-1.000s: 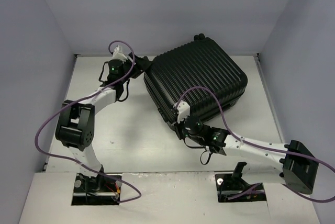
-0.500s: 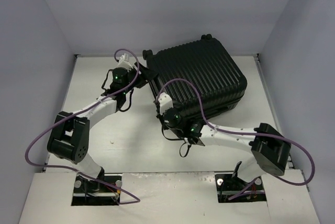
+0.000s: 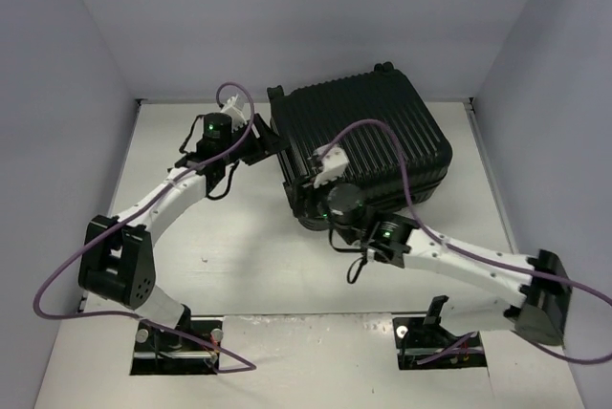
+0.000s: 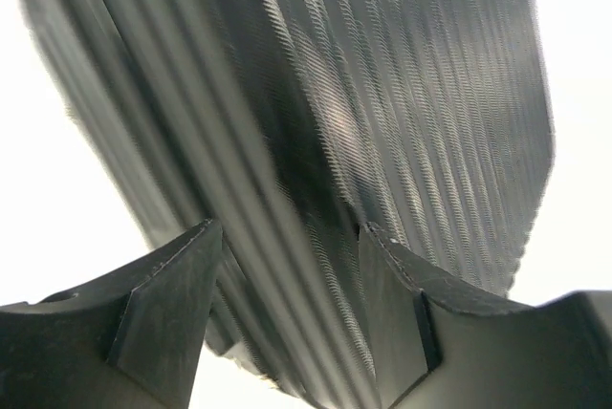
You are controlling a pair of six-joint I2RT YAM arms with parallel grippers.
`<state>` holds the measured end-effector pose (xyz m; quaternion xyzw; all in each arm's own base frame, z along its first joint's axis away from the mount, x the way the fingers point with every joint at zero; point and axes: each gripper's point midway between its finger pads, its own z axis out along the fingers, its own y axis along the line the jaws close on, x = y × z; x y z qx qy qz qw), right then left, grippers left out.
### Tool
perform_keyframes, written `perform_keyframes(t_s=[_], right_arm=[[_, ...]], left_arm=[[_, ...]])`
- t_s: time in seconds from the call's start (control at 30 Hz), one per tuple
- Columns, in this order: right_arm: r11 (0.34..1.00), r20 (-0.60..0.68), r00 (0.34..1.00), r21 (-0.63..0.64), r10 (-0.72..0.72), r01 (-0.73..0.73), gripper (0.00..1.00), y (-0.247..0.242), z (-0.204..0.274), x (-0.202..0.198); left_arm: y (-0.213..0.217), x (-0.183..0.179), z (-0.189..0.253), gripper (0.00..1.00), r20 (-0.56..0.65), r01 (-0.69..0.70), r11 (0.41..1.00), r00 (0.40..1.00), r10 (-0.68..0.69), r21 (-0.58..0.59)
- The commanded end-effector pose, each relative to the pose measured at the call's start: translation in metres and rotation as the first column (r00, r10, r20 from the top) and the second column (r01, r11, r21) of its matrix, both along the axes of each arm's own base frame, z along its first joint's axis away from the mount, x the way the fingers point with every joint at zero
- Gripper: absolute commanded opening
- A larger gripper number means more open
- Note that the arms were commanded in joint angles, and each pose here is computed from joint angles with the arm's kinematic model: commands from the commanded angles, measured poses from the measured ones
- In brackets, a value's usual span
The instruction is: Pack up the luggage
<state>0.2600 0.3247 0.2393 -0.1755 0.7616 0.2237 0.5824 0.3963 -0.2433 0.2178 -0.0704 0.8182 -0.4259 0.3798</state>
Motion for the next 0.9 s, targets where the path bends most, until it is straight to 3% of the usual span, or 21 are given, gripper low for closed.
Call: perform_keyframes(t_s=[0.0,0.07,0.1,0.23,0.3,0.37,0.4,0.43,0.5,0.67,0.87], right_arm=[[0.969,0.001,0.975,0.110,-0.224,0.222,0.56,-0.061,0.036,0.011],[0.933,-0.051,0.938,0.095,-0.344,0.347,0.54,-0.105,0.021,0.024],[0.898,-0.081,0.913,0.164,-0.401,0.409,0.55,-0.125,0.030,0.025],[0.763,-0.120,0.787,0.195,-0.605,0.616,0.73,-0.207,0.030,0.037],[0.689,-0.115,0.716,0.206,-0.688,0.695,0.80,-0.249,0.038,0.049],[0.702,-0.128,0.732,0.216,-0.669,0.679,0.89,-0.262,0.046,0.061],[0.651,-0.155,0.679,0.199,-0.717,0.733,0.91,-0.293,0.040,0.075],[0.690,-0.202,0.725,0.222,-0.659,0.689,0.96,-0.287,0.038,0.083],[0.661,-0.262,0.695,0.218,-0.669,0.718,1.00,-0.314,0.030,0.101],[0.670,-0.366,0.681,0.179,-0.634,0.720,1.00,-0.326,0.002,0.133],[0.721,-0.452,0.714,0.196,-0.535,0.665,1.00,-0.323,-0.027,0.163]], left_arm=[[0.023,0.015,0.011,0.53,0.009,0.004,0.992,1.000,-0.005,0.125],[0.026,0.025,0.015,0.53,0.008,0.024,0.989,1.000,-0.026,0.148],[0.030,0.037,0.008,0.54,-0.009,0.024,0.987,1.000,-0.023,0.158],[0.032,0.072,0.043,0.58,0.065,0.028,0.982,0.997,-0.041,0.187],[0.034,0.086,0.040,0.60,0.064,0.025,0.978,0.997,-0.039,0.207],[0.037,0.101,0.062,0.62,0.105,0.010,0.979,0.994,-0.031,0.202],[0.037,0.110,0.053,0.64,0.089,0.009,0.978,0.996,-0.028,0.206],[0.040,0.115,0.056,0.64,0.085,0.004,0.978,0.996,-0.022,0.206],[0.037,0.130,0.064,0.68,0.108,0.007,0.981,0.994,-0.029,0.196],[0.033,0.157,0.060,0.71,0.109,0.012,0.984,0.994,-0.032,0.179],[0.012,0.177,0.049,0.76,0.096,0.094,0.991,0.990,-0.103,0.096]])
